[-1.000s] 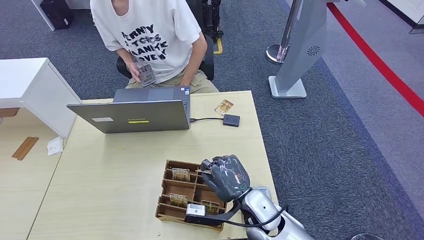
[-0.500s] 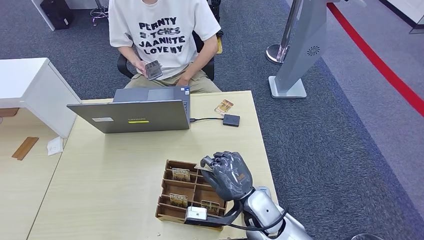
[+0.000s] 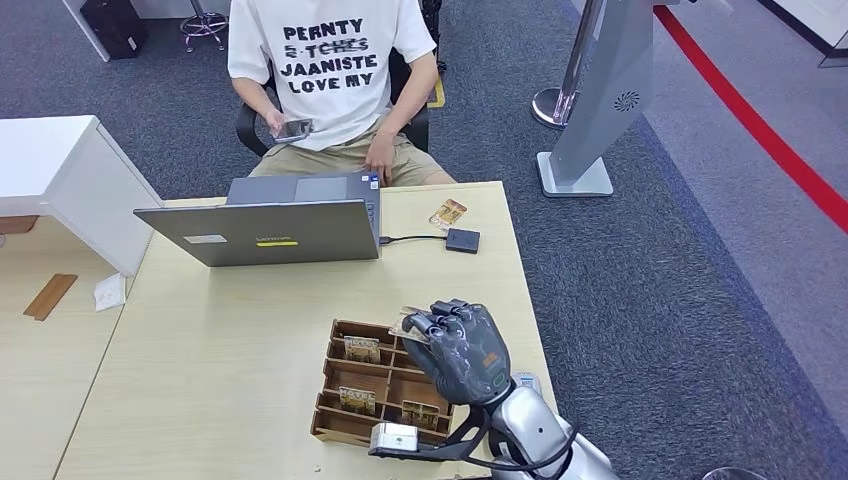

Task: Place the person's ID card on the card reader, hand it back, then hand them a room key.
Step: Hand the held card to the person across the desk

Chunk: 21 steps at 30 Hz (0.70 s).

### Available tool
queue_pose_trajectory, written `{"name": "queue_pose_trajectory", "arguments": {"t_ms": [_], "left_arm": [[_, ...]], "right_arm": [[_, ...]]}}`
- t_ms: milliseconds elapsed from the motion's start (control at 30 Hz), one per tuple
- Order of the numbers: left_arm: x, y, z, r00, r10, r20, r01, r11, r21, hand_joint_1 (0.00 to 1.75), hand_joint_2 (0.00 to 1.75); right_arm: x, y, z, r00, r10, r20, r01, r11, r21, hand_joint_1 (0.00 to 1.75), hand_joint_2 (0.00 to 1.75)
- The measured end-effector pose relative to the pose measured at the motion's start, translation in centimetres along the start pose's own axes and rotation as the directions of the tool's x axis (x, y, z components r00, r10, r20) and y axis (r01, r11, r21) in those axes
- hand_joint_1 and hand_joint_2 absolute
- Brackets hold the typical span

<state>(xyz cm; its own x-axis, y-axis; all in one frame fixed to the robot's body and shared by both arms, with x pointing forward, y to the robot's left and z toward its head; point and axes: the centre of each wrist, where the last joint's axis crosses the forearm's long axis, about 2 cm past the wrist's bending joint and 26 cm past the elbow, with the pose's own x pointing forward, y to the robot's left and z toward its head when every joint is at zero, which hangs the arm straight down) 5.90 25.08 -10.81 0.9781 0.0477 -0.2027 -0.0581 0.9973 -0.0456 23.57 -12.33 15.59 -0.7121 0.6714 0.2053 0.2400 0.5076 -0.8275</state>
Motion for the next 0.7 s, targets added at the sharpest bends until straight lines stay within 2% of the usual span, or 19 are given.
{"name": "queue_pose_trajectory", "arguments": {"t_ms": [200,367,700], "left_arm": [[0.0,0.0,0.0,1.0,-0.005,0.0,0.005,1.0,0.002,0.0,0.0],[-0.1,-0.1,0.0,1.0,-0.012,-0.001,0.012,1.0,0.005,0.0,0.0],[-0.1,-0.4,0.0,1.0,-0.02,0.005,0.02,1.0,0.009,0.0,0.0]], "right_arm": [[0.1,-0.3,0.0,1.0,-0.002,0.004,0.003,0.999,-0.034,1.75,1.75],[0.5,-0.9,-0.1,0.999,-0.046,0.016,0.047,0.99,-0.132,1.75,1.75],[1.8,-3.1,-0.5,0.975,-0.214,0.062,0.223,0.929,-0.294,1.75,1.75]]}}
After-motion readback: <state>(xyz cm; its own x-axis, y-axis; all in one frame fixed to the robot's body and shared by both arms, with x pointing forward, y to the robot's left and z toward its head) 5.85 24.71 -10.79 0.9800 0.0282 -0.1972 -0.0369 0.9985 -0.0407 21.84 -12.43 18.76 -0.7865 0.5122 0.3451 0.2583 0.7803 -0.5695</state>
